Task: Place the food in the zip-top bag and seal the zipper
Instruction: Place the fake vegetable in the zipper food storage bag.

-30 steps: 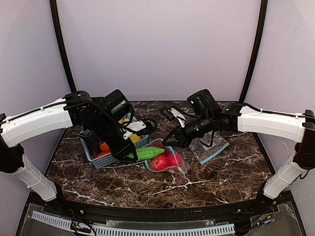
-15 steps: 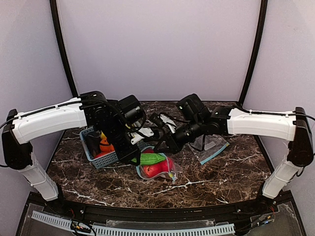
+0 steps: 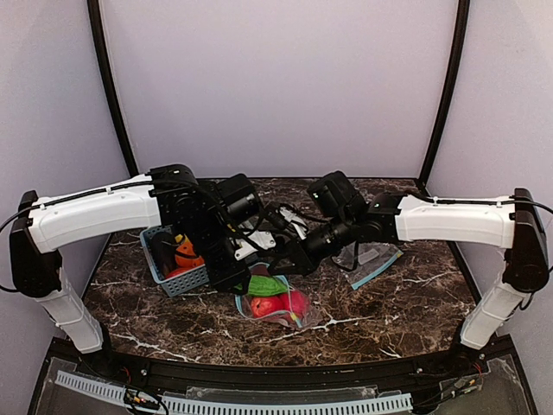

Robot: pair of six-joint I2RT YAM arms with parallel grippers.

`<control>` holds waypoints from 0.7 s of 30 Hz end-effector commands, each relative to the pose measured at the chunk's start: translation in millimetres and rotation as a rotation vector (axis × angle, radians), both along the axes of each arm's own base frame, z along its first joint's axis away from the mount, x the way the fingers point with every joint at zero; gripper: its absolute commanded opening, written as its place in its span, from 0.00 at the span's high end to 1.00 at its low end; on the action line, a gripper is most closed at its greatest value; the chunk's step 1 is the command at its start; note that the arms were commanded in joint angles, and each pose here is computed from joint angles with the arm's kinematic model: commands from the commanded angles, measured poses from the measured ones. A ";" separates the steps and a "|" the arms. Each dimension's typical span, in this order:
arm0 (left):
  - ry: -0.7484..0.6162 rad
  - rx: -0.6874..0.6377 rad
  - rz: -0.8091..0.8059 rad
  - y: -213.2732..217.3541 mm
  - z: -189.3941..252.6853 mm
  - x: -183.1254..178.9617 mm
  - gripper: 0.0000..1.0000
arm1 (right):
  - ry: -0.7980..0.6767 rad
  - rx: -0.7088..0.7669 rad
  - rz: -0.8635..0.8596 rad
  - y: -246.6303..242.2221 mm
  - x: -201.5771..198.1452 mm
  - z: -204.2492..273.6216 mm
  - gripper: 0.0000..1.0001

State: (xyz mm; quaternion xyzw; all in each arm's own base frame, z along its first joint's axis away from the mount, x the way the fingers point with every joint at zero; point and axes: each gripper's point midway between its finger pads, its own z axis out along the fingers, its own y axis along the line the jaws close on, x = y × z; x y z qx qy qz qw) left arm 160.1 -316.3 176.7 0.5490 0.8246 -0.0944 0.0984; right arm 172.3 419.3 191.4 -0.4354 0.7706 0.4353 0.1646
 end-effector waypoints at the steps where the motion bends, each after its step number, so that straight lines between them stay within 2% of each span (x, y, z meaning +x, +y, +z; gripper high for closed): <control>1: -0.086 -0.047 -0.014 -15.8 6.0 14.7 0.57 | -0.002 0.094 0.033 14.9 -5.7 14.5 1.00; 10: -0.164 -0.079 0.041 -5.0 12.6 22.0 0.40 | 0.045 0.074 -0.060 5.8 11.7 6.5 1.00; 16: -0.238 -0.226 0.134 0.4 42.5 27.1 0.16 | 0.054 0.096 -0.067 2.2 12.4 9.4 1.00; 21: -0.181 -0.362 0.409 17.2 46.6 40.7 0.08 | 0.052 0.106 -0.092 1.9 16.1 11.3 1.00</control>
